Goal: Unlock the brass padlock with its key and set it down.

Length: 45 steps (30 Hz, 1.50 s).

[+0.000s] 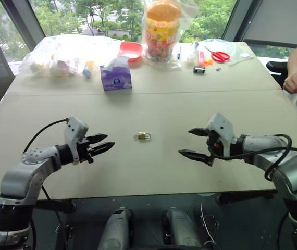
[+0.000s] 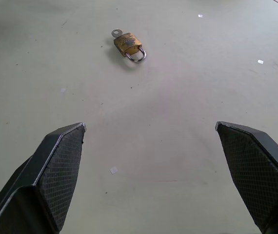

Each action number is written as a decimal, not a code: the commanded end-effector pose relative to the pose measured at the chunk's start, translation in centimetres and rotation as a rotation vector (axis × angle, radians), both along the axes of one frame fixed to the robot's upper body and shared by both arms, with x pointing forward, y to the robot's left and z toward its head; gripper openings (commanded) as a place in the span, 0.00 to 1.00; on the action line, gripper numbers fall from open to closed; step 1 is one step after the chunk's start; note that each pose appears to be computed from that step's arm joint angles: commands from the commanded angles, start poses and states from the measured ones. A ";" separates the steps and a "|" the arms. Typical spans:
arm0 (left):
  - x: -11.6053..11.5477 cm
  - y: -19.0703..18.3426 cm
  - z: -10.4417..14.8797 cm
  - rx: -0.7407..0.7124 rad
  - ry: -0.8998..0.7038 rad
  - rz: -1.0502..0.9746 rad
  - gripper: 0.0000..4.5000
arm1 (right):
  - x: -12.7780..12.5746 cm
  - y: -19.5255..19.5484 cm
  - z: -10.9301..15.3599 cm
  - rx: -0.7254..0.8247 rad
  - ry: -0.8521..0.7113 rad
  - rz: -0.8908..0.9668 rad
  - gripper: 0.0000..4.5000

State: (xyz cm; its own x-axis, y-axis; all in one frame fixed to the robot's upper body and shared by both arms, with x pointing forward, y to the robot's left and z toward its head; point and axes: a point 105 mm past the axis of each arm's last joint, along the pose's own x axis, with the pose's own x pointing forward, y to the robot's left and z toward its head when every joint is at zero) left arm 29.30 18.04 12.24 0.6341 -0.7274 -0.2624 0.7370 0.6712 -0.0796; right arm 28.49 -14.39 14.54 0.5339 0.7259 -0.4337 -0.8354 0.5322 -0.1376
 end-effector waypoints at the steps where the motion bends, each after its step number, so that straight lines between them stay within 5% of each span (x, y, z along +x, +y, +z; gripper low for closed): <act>1: 0.2 0.0 1.2 -0.018 -0.038 -0.007 0.53 | 0.2 0.3 0.9 0.002 -0.049 0.013 1.00; 18: 0.3 -0.3 1.3 0.040 -0.045 -0.043 0.53 | 1.2 0.9 0.7 -0.015 -0.037 0.003 1.00; 26: -0.7 0.1 2.7 0.232 -0.022 -0.238 0.53 | 4.8 7.1 0.1 -0.061 -0.021 0.159 1.00; 33: 0.2 1.1 3.8 0.244 -0.053 -0.186 0.53 | 6.6 9.7 -1.9 -0.131 0.024 0.275 1.00; 45: -0.9 0.4 2.2 0.208 -0.025 -0.158 0.53 | 7.9 12.4 -2.8 -0.161 -0.003 0.329 1.00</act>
